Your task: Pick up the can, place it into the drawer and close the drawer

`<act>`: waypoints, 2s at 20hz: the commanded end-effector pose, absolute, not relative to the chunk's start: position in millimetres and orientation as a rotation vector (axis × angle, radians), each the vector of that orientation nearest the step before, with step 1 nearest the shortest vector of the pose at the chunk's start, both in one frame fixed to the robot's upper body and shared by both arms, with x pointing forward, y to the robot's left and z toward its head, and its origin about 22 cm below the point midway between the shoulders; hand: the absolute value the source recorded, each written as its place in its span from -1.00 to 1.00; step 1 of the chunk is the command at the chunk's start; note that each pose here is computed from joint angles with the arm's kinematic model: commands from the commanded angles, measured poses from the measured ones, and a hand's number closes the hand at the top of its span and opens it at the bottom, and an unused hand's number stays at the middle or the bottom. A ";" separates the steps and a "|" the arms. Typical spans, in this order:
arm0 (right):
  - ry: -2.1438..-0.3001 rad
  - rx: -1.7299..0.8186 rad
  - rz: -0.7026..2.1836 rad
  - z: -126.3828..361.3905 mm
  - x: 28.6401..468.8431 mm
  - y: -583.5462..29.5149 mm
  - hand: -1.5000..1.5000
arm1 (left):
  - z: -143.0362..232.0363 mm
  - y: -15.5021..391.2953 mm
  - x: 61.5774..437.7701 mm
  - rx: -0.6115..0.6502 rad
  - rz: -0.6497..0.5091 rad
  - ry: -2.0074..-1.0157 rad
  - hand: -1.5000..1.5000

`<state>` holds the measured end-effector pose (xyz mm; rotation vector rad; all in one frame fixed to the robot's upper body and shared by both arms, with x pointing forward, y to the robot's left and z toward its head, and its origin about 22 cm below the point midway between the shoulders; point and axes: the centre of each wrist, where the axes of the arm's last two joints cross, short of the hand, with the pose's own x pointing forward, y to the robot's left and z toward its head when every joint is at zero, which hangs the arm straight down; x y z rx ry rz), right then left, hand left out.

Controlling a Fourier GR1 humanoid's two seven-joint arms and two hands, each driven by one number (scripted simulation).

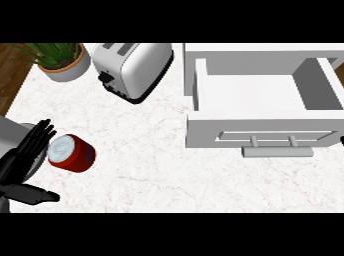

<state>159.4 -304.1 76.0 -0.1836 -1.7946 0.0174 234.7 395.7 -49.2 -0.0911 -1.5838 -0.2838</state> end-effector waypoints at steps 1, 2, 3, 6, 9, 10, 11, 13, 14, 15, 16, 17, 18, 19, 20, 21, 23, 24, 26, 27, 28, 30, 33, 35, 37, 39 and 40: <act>-1.800 -0.189 0.006 71.5 166.9 -293.7 -1.00 | -55.3 405.3 235.5 -0.101 -0.254 -1.554 -1.00; -1.808 -0.171 0.022 89.4 158.7 -307.0 -1.00 | -47.8 409.8 245.5 -0.077 -0.262 -1.565 -1.00; -1.800 -0.174 -0.009 78.5 158.6 -302.8 -1.00 | -71.3 408.5 230.4 -0.065 -0.251 -1.565 -1.00; -1.821 -0.170 0.027 76.6 158.8 -300.9 -1.00 | -60.0 427.4 240.4 -0.052 -0.229 -1.549 -1.00; -1.802 -0.171 0.032 84.2 169.8 -281.1 -1.00 | -79.4 400.5 238.5 -0.081 -0.223 -1.502 -1.00; -1.814 -0.158 0.012 64.1 165.1 -284.5 -1.00 | -85.9 396.9 224.0 -0.087 -0.233 -1.514 -1.00; -1.803 -0.169 0.014 95.6 165.7 -287.9 -1.00 | -91.1 393.4 240.8 -0.082 -0.228 -1.507 -1.00; -1.795 -0.180 0.028 87.9 151.6 -289.3 -1.00 | -83.9 404.0 249.4 -0.085 -0.224 -1.535 -1.00; -1.801 -0.167 -0.007 100.3 160.9 -297.2 -1.00 | -97.9 382.4 246.4 -0.098 -0.228 -1.532 -1.00; -1.799 -0.175 0.011 76.4 172.1 -293.1 -1.00 | -84.4 407.9 255.0 -0.067 -0.228 -1.543 -1.00; -1.813 -0.173 0.012 93.8 160.4 -286.6 -1.00 | -96.4 392.1 254.8 -0.085 -0.214 -1.534 -1.00; -1.814 -0.172 0.001 89.1 164.7 -296.1 -1.00 | -90.7 399.9 260.0 -0.097 -0.238 -1.532 -1.00; -1.800 -0.150 0.017 79.6 144.1 -285.6 -1.00 | -93.2 394.3 257.5 -0.072 -0.224 -1.548 -1.00; -1.809 -0.173 0.003 76.4 160.7 -299.5 -1.00 | -84.1 402.1 255.9 -0.075 -0.228 -1.534 -1.00; -1.797 -0.191 0.000 86.2 175.4 -318.1 -1.00 | -90.5 389.0 269.6 -0.087 -0.235 -1.523 -1.00; -1.812 -0.163 -0.004 66.1 163.8 -294.2 -1.00 | -98.8 398.3 255.1 -0.069 -0.221 -1.555 -1.00; -1.806 -0.178 -0.014 76.6 169.8 -297.6 -1.00 | -92.6 393.0 269.5 -0.080 -0.241 -1.510 -1.00; -1.807 -0.172 0.008 81.0 151.6 -293.6 -1.00 | -96.2 382.6 259.7 -0.093 -0.239 -1.545 -1.00; -1.803 -0.173 0.005 87.8 150.9 -290.8 -1.00 | -90.9 397.9 272.2 -0.101 -0.220 -1.537 -1.00; -1.800 -0.176 -0.008 98.9 146.3 -291.4 -1.00 | -89.2 391.9 271.2 -0.094 -0.230 -1.520 -1.00; -1.801 -0.175 -0.007 82.3 156.1 -297.4 -1.00 | -99.7 377.2 276.4 -0.107 -0.234 -1.521 -1.00; -1.818 -0.181 -0.002 91.0 154.5 -294.9 -1.00 | -86.7 378.7 284.2 -0.116 -0.242 -1.519 -1.00; -1.793 -0.180 0.009 89.2 147.7 -301.3 -1.00 | -100.5 351.5 285.0 -0.126 -0.249 -1.511 -1.00; -1.792 -0.178 0.018 89.0 152.9 -290.3 -1.00 | -105.1 373.0 263.5 -0.136 -0.255 -1.503 -1.00; -1.805 -0.156 0.007 84.8 165.3 -298.9 -1.00 | -100.3 348.9 289.7 -0.164 -0.271 -1.529 -1.00; -1.804 -0.170 0.010 96.0 151.0 -300.5 -1.00 | -100.5 362.4 286.7 -0.141 -0.255 -1.536 -1.00; -1.808 -0.166 0.012 85.0 139.1 -283.7 -1.00 | -106.8 346.9 280.8 -0.177 -0.267 -1.534 -1.00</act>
